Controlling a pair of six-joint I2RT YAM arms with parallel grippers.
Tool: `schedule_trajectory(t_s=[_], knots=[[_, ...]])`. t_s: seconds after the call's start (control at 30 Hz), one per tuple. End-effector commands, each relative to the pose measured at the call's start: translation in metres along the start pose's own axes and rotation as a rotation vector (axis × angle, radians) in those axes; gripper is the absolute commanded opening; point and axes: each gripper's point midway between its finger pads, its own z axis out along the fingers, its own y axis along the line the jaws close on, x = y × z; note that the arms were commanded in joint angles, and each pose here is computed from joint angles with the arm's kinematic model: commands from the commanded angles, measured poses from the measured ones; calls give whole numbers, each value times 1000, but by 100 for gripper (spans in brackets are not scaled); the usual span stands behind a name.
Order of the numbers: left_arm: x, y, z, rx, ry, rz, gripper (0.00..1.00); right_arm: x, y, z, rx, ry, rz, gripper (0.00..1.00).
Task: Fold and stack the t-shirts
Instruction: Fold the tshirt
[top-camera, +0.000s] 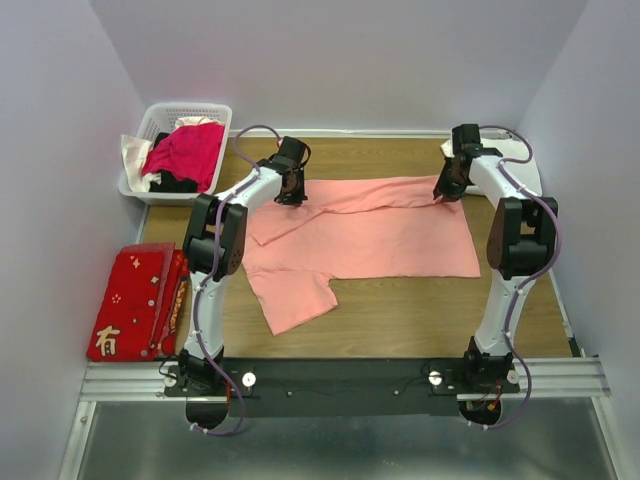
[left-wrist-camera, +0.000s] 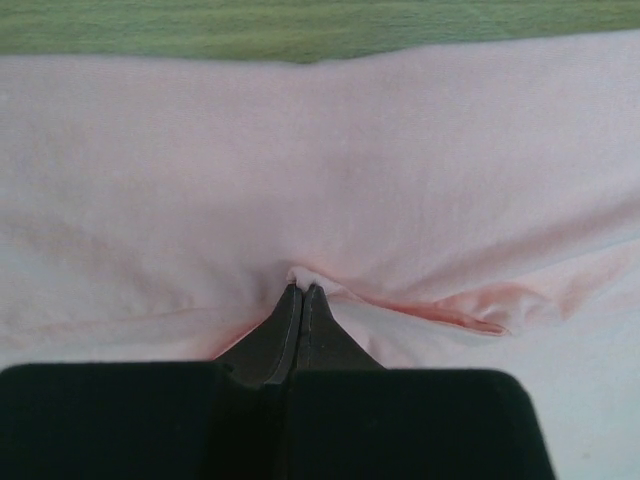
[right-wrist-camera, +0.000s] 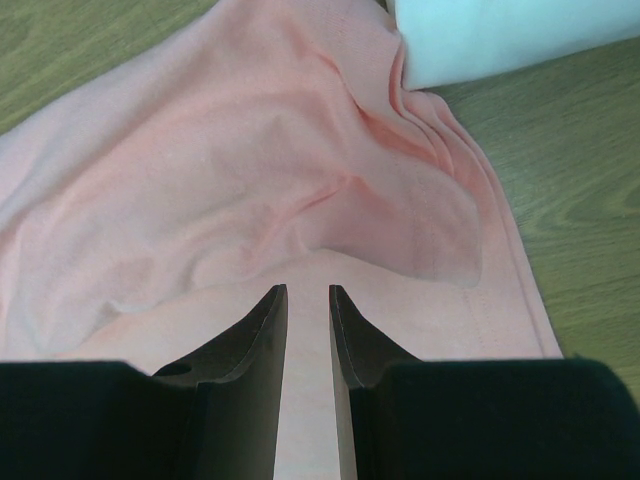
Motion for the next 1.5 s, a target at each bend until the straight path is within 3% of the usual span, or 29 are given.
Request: schedule_trajectory(t_s=[0.0,0.43,0.87,0.97,1.13,1.47], knots=[[-17,-8,-28,-16,-50,11,0,-5,5,-17,-17,-36,9,32],[7,-33,-81,-2,-72,50,0,4,-3,-27,1,-40,18,32],[135,-34,-69,1,104,175,1,10,-7,-32,9,-38,23,32],[147,-40,-75,-11,99,232,13,10,-5,-32,2,-35,26,32],[147,-28,-86,-112,59,234,23,12,-2,-32,-8,-31,22,32],[110,-23,-140,-134,-119,144,23,20,-1,-26,-4,-8,9,32]])
